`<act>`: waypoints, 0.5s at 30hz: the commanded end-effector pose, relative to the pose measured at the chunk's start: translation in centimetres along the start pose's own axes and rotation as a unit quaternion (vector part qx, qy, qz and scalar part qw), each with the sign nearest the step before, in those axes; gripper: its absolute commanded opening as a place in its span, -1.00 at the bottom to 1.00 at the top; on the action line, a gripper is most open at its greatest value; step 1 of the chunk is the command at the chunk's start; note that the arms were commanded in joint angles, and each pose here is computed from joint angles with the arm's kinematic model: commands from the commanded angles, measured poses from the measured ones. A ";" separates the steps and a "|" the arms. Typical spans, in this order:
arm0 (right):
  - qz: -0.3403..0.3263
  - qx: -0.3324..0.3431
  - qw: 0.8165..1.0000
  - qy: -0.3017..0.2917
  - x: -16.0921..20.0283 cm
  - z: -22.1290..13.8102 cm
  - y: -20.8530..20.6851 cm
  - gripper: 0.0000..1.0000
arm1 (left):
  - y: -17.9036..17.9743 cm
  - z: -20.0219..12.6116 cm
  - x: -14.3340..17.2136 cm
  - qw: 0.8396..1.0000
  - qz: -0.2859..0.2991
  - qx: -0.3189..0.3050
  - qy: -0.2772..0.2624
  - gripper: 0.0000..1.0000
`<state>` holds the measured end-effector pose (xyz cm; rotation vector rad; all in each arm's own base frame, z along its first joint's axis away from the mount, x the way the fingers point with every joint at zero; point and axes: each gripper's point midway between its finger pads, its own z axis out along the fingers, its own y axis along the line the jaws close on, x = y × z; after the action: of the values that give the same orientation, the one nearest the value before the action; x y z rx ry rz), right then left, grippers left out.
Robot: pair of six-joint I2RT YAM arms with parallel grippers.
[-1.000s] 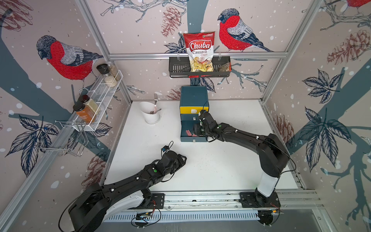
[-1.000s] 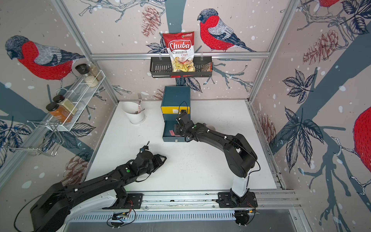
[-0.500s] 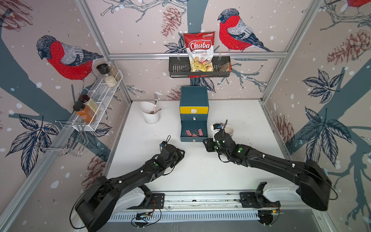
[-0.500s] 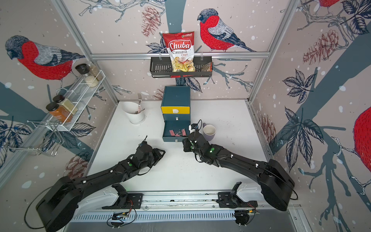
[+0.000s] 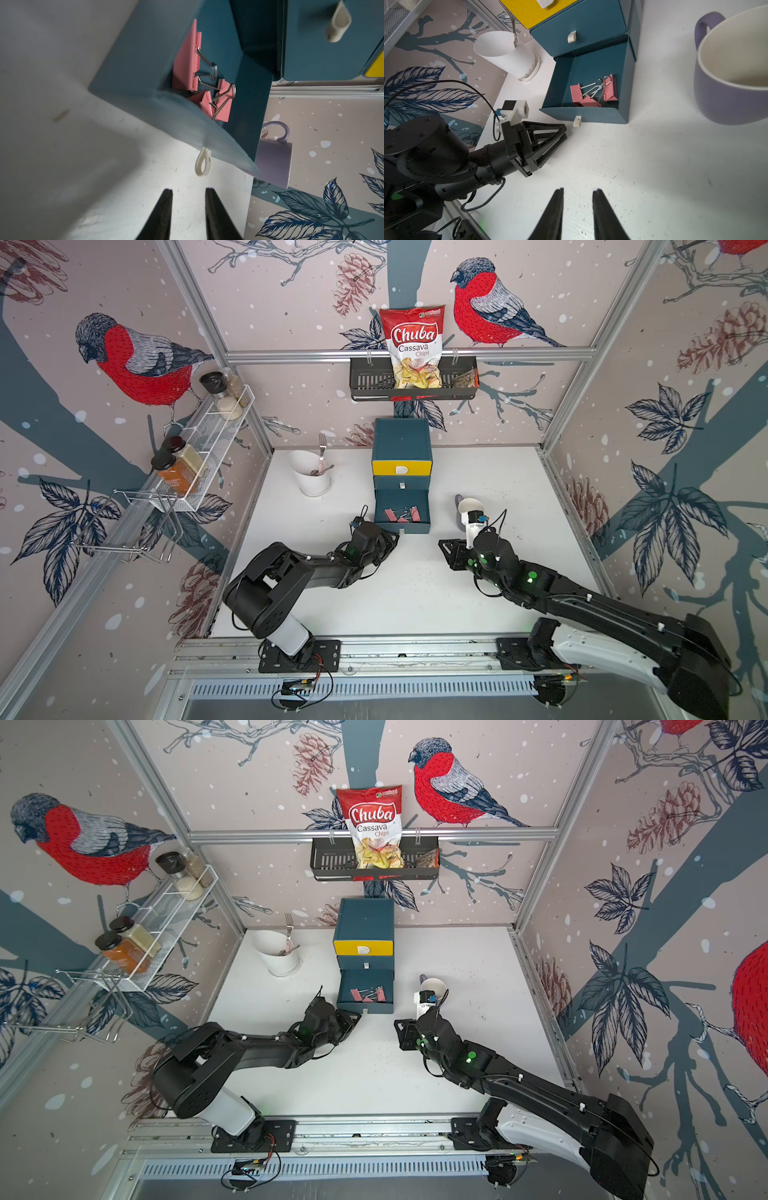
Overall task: Put the binder clips in the drawer according to color
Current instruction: Close the drawer in the storage box.
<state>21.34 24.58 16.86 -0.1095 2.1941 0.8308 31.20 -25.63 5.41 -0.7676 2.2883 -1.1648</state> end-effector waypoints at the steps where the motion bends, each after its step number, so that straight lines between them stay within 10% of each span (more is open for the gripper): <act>1: 0.006 0.012 1.000 0.002 0.3 -0.5 -0.8 -0.39 | -2.4 0.6 -0.4 0.999 -0.012 0.044 -0.003 -0.36; 15: 0.011 0.005 1.000 0.000 0.3 -1.8 -0.6 -0.39 | -1.8 3.0 -1.0 1.000 -0.023 0.013 -0.012 -0.53</act>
<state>20.32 23.32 17.34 -0.0927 2.1954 0.8403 33.54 -27.32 4.91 -0.8211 2.2743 -1.1834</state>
